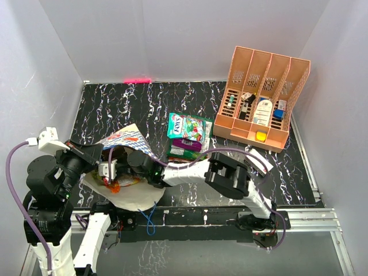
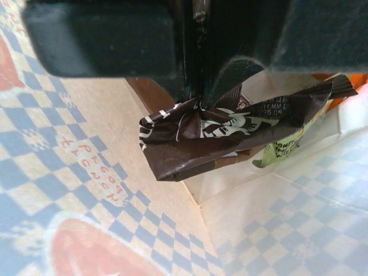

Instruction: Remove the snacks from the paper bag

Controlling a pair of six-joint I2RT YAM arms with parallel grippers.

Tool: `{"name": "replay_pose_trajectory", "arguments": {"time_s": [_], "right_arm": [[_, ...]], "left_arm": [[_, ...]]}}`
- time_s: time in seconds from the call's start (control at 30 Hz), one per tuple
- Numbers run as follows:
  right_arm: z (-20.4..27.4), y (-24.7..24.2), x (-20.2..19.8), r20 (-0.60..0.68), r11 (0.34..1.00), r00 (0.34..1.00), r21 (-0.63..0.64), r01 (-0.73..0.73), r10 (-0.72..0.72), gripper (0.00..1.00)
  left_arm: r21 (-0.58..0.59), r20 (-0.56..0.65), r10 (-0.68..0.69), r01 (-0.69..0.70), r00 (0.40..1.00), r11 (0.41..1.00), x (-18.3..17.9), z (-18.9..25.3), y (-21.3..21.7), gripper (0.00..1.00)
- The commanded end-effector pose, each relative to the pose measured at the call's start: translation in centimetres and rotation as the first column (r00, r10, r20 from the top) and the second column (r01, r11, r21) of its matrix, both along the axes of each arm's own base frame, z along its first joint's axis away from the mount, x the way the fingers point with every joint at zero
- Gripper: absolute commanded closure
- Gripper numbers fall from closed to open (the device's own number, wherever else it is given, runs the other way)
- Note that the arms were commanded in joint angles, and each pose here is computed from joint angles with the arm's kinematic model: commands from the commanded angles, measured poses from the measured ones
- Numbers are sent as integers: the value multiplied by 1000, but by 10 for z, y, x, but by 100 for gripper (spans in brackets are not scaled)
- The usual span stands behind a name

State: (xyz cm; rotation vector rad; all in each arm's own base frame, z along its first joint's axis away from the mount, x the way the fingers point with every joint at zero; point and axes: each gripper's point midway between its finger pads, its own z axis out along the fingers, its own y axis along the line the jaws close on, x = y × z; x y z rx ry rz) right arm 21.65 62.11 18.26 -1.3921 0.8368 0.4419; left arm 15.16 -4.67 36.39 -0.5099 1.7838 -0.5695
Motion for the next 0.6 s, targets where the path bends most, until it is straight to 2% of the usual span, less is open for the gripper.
{"name": "replay_pose_trajectory", "arguments": {"time_s": [0.0,0.27,0.43,0.57], "right_arm": [[62,-21,-24,-65,992,992,78,-99,104,93],[56,-63,-76,-227,963,936,35,-267,268,93],[70,-82,-72,-302,980,932,51,-193,199,93],[73,-95,-61,-345,990,929,16,-139,136,93]], "left_arm": [[20,24,47,-47,999,999,1,12,9,100],[16,25,39,-40,999,999,2,12,8,100],[16,24,36,-36,999,999,1,11,7,100],[20,33,13,-14,999,1000,1,13,4,100]]}}
